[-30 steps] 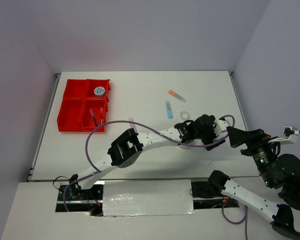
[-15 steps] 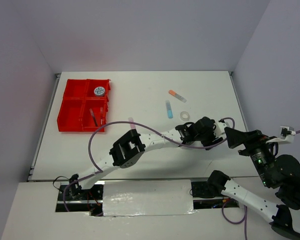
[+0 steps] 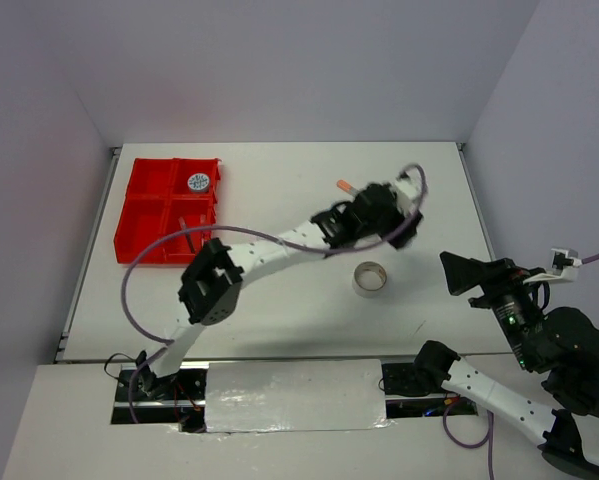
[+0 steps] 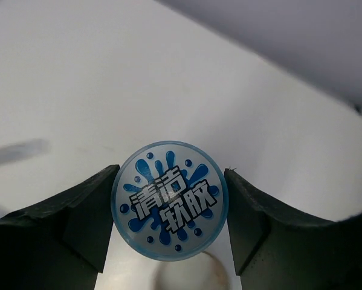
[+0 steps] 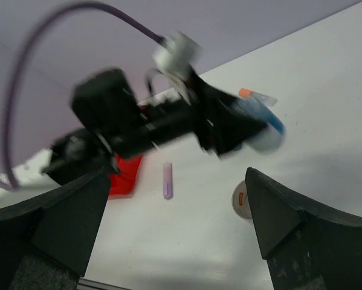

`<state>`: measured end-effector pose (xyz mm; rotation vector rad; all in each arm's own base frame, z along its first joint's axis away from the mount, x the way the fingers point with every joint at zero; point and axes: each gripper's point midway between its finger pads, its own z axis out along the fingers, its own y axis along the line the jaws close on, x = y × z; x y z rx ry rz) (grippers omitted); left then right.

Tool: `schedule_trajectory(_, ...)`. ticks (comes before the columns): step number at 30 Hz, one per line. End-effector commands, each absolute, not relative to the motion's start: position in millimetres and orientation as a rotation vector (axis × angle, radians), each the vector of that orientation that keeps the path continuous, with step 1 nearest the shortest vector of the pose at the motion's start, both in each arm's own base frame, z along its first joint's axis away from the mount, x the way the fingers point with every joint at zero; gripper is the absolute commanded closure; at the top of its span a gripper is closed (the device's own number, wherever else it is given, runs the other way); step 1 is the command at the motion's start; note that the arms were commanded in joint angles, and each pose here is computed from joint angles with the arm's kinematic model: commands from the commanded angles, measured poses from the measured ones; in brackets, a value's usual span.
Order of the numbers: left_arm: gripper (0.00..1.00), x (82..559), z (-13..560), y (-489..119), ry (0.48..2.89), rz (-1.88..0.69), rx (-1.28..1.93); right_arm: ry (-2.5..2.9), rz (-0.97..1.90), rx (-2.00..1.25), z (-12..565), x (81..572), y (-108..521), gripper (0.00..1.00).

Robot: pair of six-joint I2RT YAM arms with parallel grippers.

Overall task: Sort the stationery into containers
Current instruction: Pick up the stationery from the center of the board, then place the stationery in the storage box.

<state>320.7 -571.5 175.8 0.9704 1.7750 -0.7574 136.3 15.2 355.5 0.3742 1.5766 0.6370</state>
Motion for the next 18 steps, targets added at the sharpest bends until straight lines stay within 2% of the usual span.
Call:
schedule_trajectory(1, 1.00, 414, 357, -477, 1.576, -0.687, 0.438, 1.550, 0.659, 0.346, 364, 142, 26, 0.00)
schedule_trajectory(2, 1.00, 453, 367, -428, 1.601, -0.559, 0.262, 1.559, 0.657, 0.324, 363, 143, 31, 0.00)
schedule_trajectory(4, 1.00, 501, 362, -340, 1.699, -0.358, 0.072, 1.566, 0.655, 0.297, 361, 146, 38, 0.00)
schedule_trajectory(6, 1.00, 530, 350, -264, 1.758, -0.192, -0.166, 1.581, 0.638, 0.272, 359, 150, 45, 0.00)
schedule_trajectory(7, 1.00, 548, 337, -206, 1.814, -0.103, -0.245, 1.593, 0.636, 0.253, 358, 152, 50, 0.00)
schedule_trajectory(9, 1.00, 561, 324, -165, 1.860, -0.134, -0.319, 1.587, 0.643, 0.220, 361, 154, 57, 0.00)
schedule_trajectory(10, 1.00, 574, 308, -124, 1.871, -0.117, -0.379, 1.588, 0.650, 0.202, 362, 155, 61, 0.00)
schedule_trajectory(13, 1.00, 589, 296, -80, 1.864, -0.175, -0.418, 1.594, 0.650, 0.159, 363, 158, 71, 0.00)
schedule_trajectory(18, 1.00, 605, 281, -42, 1.874, -0.155, -0.416, 1.620, 0.610, 0.123, 359, 162, 74, 0.00)
